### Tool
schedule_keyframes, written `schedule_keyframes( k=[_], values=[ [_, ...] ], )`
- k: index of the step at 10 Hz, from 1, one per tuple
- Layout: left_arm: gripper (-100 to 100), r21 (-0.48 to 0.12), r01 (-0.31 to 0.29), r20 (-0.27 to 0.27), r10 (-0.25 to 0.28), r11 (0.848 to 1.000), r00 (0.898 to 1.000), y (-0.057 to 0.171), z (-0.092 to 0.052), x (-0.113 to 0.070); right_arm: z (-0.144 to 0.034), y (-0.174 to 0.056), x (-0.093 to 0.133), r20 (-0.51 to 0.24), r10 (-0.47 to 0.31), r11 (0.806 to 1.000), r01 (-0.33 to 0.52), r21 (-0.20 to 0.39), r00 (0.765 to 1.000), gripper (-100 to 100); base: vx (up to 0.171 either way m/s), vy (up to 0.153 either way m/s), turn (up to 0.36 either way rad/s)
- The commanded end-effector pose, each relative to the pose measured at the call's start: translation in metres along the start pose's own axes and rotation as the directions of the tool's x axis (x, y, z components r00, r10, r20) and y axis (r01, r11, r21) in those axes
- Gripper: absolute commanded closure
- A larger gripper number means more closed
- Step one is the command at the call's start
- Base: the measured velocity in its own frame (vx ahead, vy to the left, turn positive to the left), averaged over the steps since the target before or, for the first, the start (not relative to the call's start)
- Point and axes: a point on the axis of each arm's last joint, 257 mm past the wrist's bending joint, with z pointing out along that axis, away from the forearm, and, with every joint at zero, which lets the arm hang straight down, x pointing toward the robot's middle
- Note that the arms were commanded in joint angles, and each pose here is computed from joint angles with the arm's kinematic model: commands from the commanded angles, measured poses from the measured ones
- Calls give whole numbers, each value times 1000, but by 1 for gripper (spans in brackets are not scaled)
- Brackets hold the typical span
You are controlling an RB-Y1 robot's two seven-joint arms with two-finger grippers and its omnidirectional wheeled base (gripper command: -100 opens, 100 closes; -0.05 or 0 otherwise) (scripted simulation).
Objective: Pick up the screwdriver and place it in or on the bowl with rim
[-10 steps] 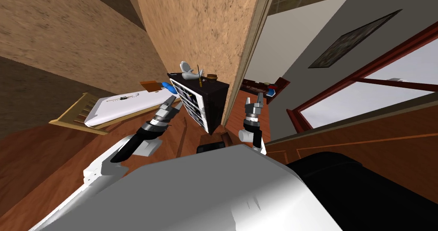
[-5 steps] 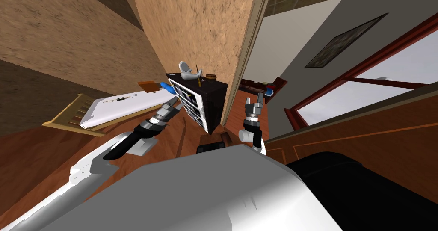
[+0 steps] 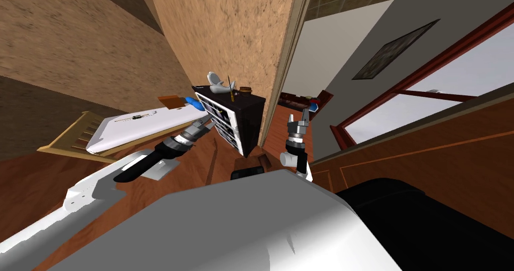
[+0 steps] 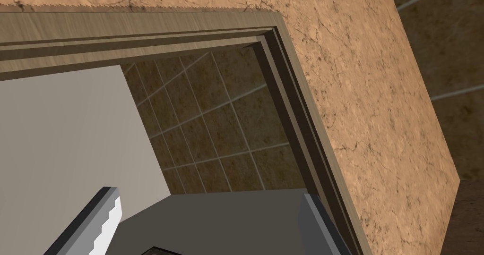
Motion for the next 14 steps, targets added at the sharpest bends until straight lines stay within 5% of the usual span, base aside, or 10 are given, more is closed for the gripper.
schedule_keyframes(
  k=[1,8,14],
  values=[
    [-100,-24,-20,-33,20,1000,999,5,-1,0,0,0,0,0,0,1000,0,0,1000,0,-16,-10,-50],
    [-100,-121,-99,-139,82,988,987,26,-4,-14,0,0,0,0,0,1000,0,0,1000,0,-5,-11,-29],
    [-100,-194,-198,-224,154,961,962,40,-10,-32,0,0,0,0,0,1000,0,0,1000,0,7,-12,-23]
  ],
)
